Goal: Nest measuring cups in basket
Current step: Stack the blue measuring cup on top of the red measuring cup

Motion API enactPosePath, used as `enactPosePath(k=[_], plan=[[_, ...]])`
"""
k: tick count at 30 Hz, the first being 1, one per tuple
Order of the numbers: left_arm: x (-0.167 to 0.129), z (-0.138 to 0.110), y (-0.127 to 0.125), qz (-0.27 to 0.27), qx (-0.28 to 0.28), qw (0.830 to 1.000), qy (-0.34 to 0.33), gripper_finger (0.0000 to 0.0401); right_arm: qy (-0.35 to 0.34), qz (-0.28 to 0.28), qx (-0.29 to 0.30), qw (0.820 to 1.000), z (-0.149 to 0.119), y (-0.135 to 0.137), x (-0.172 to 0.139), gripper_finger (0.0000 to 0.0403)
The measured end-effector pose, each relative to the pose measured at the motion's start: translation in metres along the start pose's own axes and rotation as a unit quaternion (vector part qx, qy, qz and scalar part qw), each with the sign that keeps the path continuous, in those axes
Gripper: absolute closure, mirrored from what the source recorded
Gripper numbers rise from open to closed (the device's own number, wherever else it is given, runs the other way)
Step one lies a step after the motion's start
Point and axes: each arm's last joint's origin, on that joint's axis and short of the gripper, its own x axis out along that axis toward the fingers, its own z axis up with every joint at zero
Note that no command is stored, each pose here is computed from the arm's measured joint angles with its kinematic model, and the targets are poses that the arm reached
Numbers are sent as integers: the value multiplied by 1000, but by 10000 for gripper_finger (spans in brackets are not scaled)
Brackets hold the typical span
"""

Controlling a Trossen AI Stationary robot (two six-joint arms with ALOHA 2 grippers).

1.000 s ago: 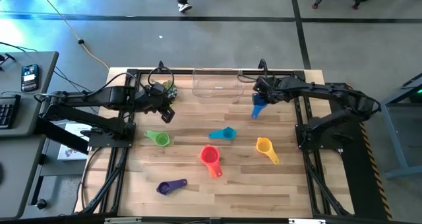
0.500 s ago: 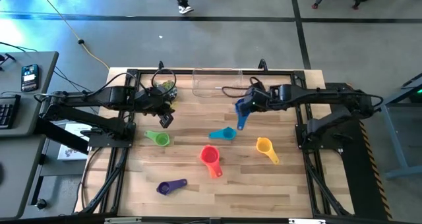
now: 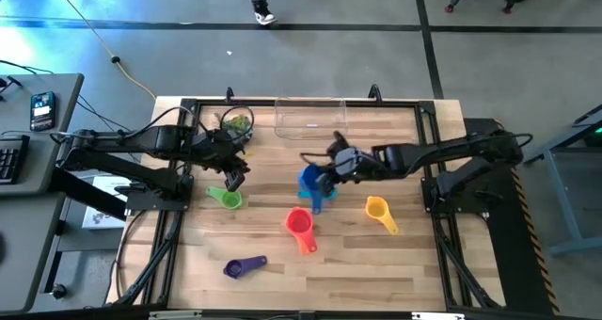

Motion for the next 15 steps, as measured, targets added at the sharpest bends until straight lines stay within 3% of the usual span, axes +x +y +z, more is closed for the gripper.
enactPosePath(k=[7,15], plan=[[-1,-5,-8,-17,-2,1000,8,311,18,52,-20,998,-19,20,33,403],[-2,-7,-12,-23,-40,999,12,311,74,64,-34,995,-47,29,55,403]])
